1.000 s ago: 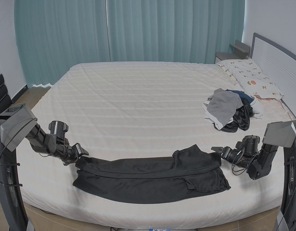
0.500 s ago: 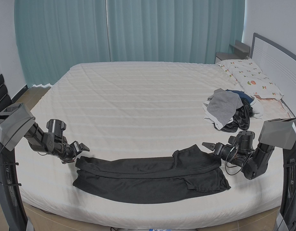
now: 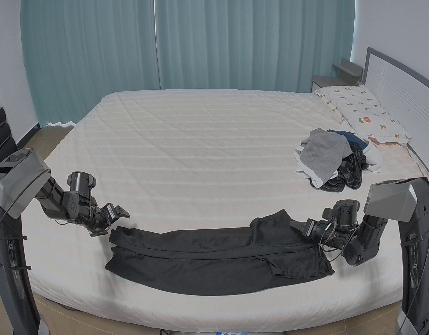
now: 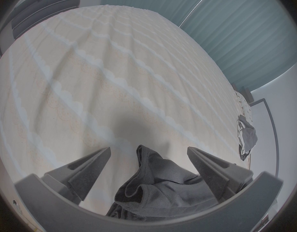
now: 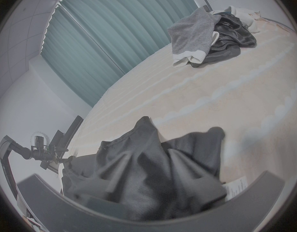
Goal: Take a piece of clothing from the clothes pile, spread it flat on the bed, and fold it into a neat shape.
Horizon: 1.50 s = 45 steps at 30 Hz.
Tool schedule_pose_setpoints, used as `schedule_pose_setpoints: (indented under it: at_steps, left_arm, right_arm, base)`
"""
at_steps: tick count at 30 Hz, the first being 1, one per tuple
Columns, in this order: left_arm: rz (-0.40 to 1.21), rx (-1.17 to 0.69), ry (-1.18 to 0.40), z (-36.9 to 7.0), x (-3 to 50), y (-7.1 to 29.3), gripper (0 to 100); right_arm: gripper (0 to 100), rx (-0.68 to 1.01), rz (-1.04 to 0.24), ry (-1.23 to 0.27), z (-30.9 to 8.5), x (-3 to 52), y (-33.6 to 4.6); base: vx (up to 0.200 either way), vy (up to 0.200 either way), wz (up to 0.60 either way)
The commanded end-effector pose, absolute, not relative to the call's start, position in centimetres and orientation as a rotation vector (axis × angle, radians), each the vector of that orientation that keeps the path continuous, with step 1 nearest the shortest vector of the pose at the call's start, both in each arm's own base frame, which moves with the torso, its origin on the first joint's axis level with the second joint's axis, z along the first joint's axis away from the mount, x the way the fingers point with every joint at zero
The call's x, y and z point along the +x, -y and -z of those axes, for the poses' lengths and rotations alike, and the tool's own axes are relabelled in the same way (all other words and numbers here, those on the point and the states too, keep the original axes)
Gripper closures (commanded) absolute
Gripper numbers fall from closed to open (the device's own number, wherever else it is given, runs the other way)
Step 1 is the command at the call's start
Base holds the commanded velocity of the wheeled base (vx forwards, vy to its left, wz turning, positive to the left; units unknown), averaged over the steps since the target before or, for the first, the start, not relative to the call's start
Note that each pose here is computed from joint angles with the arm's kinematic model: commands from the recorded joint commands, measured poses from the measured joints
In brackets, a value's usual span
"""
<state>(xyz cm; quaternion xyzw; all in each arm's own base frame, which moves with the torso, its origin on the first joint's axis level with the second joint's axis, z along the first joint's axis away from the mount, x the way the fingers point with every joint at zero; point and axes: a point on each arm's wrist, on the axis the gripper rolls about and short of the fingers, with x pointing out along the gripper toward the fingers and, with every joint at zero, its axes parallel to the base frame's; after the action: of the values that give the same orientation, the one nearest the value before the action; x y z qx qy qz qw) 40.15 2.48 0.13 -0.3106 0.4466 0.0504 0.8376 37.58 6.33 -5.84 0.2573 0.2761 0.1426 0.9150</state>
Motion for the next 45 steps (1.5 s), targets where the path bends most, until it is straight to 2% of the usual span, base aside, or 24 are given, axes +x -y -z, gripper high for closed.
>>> schedule_pose_setpoints:
  at_steps: [1,23,30,37,38,41,45]
  left_arm:
    - [-0.108,-0.657,-0.948,0.0,40.1,-2.5,0]
    - [-0.112,-0.649,-0.947,0.1,40.2,-2.6,0]
    - [-0.116,-0.649,-0.946,0.1,40.2,-2.6,0]
    - [-0.121,-0.642,-0.941,0.0,40.1,-2.8,0]
    - [-0.121,-0.641,-0.938,-0.2,40.1,-2.8,0]
    - [-0.118,-0.64,-0.898,-2.0,39.9,-2.8,0]
    - [-0.124,-0.628,-0.838,-5.3,38.6,-2.7,0]
  right_arm:
    - [100,0.523,-0.293,-0.584,5.9,37.0,-6.3]
    - [100,0.523,-0.338,-0.566,3.7,32.6,-4.9]
    - [100,0.525,-0.336,-0.59,4.2,32.1,-4.6]
    - [100,0.456,-0.336,-0.629,5.9,31.7,-4.5]
    - [0,0.455,-0.335,-0.621,5.8,31.8,-4.5]
    - [0,0.457,-0.336,-0.6,5.2,32.0,-4.5]
    - [0,0.475,-0.348,-0.507,2.5,32.3,-4.3]
  base:
    - [0.0,0.0,0.0]
    - [0.0,0.0,0.0]
    - [0.0,0.0,0.0]
    - [0.0,0.0,0.0]
    - [0.0,0.0,0.0]
    - [0.0,0.0,0.0]
    - [0.0,0.0,0.0]
